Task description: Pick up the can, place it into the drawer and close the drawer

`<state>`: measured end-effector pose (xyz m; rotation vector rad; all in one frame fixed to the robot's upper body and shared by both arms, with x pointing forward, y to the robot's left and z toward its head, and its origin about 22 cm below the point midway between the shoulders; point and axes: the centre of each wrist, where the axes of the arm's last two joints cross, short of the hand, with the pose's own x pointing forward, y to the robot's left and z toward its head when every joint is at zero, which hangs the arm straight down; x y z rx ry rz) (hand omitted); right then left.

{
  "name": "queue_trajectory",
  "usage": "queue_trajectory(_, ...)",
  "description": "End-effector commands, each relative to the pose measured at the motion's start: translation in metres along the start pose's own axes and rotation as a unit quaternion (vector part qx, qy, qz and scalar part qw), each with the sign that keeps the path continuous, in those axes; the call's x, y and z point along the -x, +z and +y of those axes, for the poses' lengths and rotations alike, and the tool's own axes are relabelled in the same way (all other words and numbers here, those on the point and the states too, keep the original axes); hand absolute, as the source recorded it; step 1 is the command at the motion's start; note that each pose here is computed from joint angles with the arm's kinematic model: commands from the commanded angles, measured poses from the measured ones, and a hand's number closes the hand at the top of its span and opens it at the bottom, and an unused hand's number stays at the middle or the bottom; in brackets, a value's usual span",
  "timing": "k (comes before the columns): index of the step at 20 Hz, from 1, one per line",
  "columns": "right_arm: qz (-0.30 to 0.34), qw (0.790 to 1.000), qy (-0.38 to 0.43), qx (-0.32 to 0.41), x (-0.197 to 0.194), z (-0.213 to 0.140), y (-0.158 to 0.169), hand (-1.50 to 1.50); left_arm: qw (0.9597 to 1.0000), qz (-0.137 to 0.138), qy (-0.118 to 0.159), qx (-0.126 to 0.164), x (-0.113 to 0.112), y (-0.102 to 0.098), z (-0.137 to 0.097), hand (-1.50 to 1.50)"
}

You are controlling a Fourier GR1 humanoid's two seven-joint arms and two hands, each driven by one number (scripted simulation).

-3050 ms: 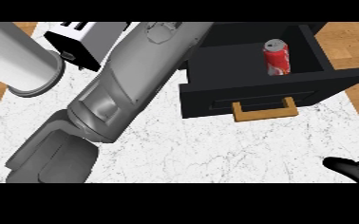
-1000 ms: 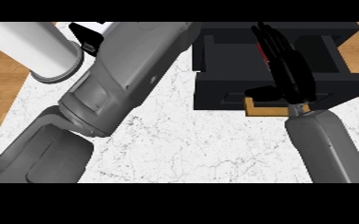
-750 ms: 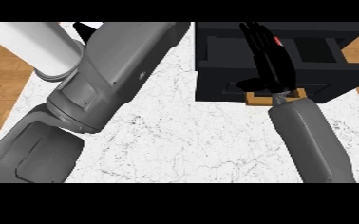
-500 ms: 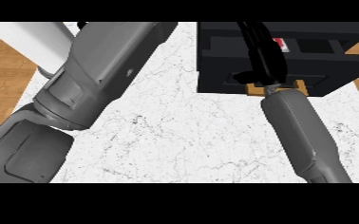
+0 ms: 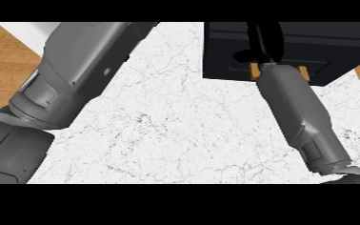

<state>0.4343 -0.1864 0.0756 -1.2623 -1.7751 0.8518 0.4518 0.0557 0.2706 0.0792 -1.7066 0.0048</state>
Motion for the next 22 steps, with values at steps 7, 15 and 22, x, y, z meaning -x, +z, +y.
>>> queue_trajectory(7, -0.004, 0.999, 0.018, 0.036, -0.003, -0.016, -0.039, -1.5, 0.9999, 0.012, -0.004, 0.007, 0.009, 0.007, 0.018, -1.5)
queue_trajectory(15, -0.004, 0.998, -0.034, 0.045, -0.028, -0.033, -0.064, -1.5, 0.9999, -0.005, -0.008, 0.009, 0.013, 0.012, 0.041, -1.5)
queue_trajectory(22, -0.01, 0.995, -0.086, 0.058, -0.033, -0.036, -0.069, -1.5, 0.9999, 0.007, -0.001, 0.015, 0.028, 0.018, 0.066, -1.5)
